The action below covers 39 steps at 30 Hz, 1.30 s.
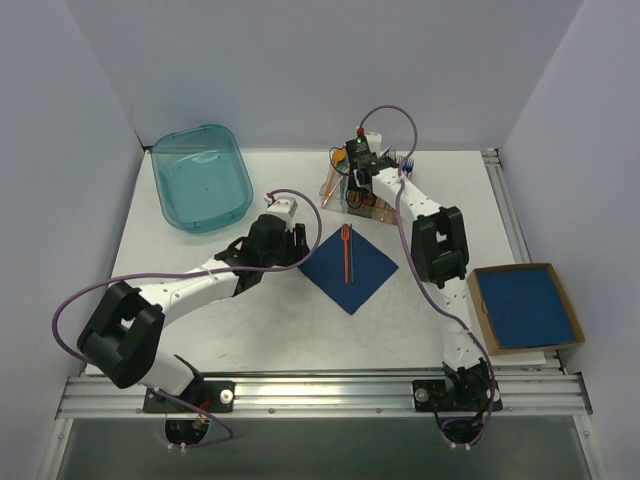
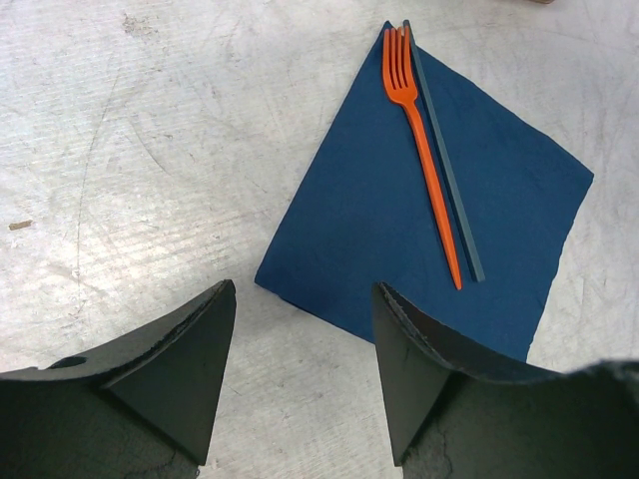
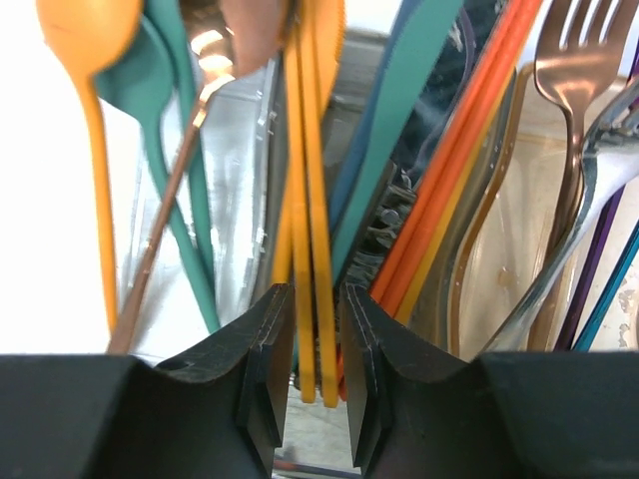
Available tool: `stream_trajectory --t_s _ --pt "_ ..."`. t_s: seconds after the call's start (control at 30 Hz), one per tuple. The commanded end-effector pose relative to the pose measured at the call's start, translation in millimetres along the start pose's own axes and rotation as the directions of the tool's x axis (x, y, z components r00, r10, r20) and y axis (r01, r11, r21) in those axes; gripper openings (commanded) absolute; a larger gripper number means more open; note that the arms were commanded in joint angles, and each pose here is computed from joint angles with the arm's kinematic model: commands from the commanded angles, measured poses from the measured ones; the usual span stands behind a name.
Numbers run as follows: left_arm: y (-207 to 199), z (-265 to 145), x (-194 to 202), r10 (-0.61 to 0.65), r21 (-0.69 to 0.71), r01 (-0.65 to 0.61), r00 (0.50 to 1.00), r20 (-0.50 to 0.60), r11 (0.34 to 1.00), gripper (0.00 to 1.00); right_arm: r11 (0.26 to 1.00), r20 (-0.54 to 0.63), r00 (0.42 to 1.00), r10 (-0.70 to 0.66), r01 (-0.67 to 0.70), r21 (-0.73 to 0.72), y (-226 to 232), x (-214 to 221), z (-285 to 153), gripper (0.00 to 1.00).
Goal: Place the utensils on the paper napkin and roll it up
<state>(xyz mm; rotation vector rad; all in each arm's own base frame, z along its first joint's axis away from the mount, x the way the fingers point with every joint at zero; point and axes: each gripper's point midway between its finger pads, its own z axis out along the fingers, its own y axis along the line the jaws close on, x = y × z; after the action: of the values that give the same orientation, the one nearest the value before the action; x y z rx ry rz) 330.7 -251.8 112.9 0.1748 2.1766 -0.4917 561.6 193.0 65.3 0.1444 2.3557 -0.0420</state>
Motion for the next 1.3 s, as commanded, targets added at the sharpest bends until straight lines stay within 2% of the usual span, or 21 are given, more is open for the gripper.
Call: stream_trajectory --t_s 0.0,0.6,0.73,0.97,1.27 --pt "-7.9 -4.7 -20.3 0.007 0.022 -0.008 0.998 0.061 1.0 0.66 0.999 0.036 0.999 -0.005 0.004 0.034 0.1 -14.4 -3.5 0.25" --pt "-7.6 -5.7 -21.6 0.006 0.022 -0.007 0.998 0.064 1.0 0.66 0.998 -0.021 0.999 -0.025 0.026 0.055 -3.8 8.1 13.5 0.25" --pt "-7.6 -5.7 -21.6 0.006 0.022 -0.007 0.998 0.064 1.0 0.65 0.998 -0.02 1.0 -0.019 0.02 0.054 -4.3 7.9 11.5 0.17" --pt "-7.3 -5.7 -20.9 0.006 0.021 -0.007 0.998 0.063 1.0 0.66 0.999 0.037 0.999 -0.001 0.0 0.037 -3.5 -15.0 -7.3 0.13" --pt "-7.5 -7.1 -22.2 0.006 0.02 -0.007 0.998 0.068 1.0 0.65 1.0 0.157 0.987 0.019 -0.022 0.02 -6.8 -54.8 -35.8 0.13"
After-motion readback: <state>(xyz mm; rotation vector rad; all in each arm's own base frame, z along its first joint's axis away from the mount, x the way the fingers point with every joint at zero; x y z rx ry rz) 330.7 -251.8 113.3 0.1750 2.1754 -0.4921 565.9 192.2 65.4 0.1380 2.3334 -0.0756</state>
